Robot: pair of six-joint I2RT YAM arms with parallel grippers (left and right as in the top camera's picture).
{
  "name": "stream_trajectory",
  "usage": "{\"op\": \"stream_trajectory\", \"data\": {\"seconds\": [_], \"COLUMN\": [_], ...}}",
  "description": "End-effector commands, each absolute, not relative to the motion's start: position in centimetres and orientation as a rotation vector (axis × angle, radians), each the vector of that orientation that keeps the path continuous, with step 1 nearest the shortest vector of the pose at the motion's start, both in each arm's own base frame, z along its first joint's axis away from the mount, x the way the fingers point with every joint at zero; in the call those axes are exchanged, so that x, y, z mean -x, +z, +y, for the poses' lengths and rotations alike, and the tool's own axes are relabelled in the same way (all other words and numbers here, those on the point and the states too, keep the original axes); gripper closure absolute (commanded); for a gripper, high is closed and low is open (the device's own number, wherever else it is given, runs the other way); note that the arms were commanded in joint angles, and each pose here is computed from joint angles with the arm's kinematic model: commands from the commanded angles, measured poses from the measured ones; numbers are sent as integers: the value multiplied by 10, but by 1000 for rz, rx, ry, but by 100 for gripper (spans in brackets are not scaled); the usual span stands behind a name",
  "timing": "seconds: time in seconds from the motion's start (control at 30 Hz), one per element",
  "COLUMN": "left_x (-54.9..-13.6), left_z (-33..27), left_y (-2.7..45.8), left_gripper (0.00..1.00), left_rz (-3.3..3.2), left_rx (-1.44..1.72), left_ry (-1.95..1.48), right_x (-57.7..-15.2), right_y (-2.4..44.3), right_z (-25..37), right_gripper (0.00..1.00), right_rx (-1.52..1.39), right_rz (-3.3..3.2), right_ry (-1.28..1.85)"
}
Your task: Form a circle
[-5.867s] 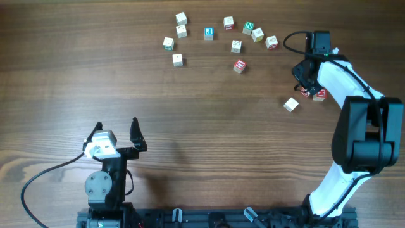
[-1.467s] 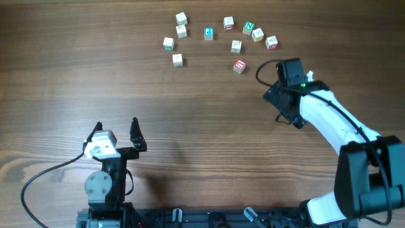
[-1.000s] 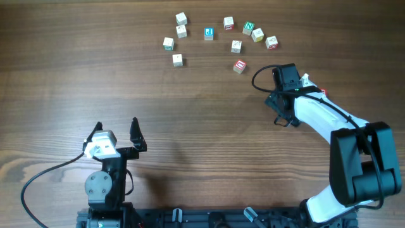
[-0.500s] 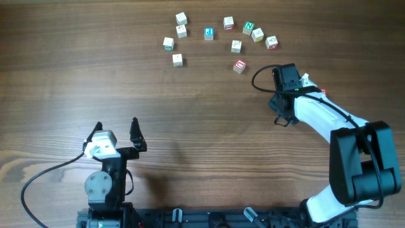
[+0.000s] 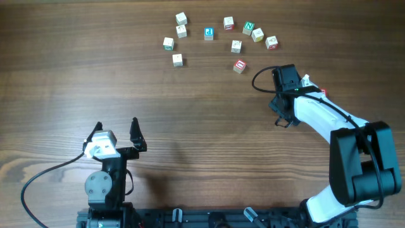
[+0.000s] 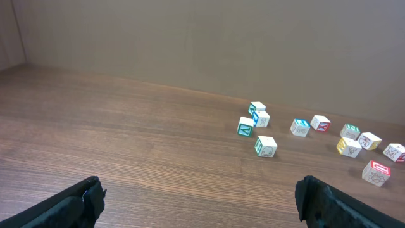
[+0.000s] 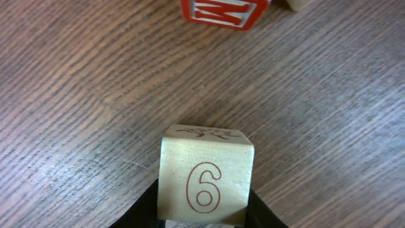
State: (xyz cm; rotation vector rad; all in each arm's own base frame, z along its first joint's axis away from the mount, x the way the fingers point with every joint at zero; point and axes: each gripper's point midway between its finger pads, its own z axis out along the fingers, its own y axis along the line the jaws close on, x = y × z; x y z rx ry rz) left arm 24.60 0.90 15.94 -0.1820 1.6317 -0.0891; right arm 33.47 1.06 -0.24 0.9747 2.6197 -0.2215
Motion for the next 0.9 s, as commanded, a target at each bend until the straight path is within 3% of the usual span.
{"op": "stream_trajectory", "data": {"seconds": [0.0,0.87], "left_x": [-246,-246], "left_z": [9,9], "left_y": [159,159], "left_gripper": [0,0], "left_rz": [1630,1630], "left_rx": [159,159], "left_ry": [-77,-77], "right_x": [-326,-323], "right_y": [-9,-5], "right_z": [-1,-32], "right_gripper": [79,80], "right_rx": [-975,-1080], "right_rz": [2623,2582], "right_ry": [-331,-388]}}
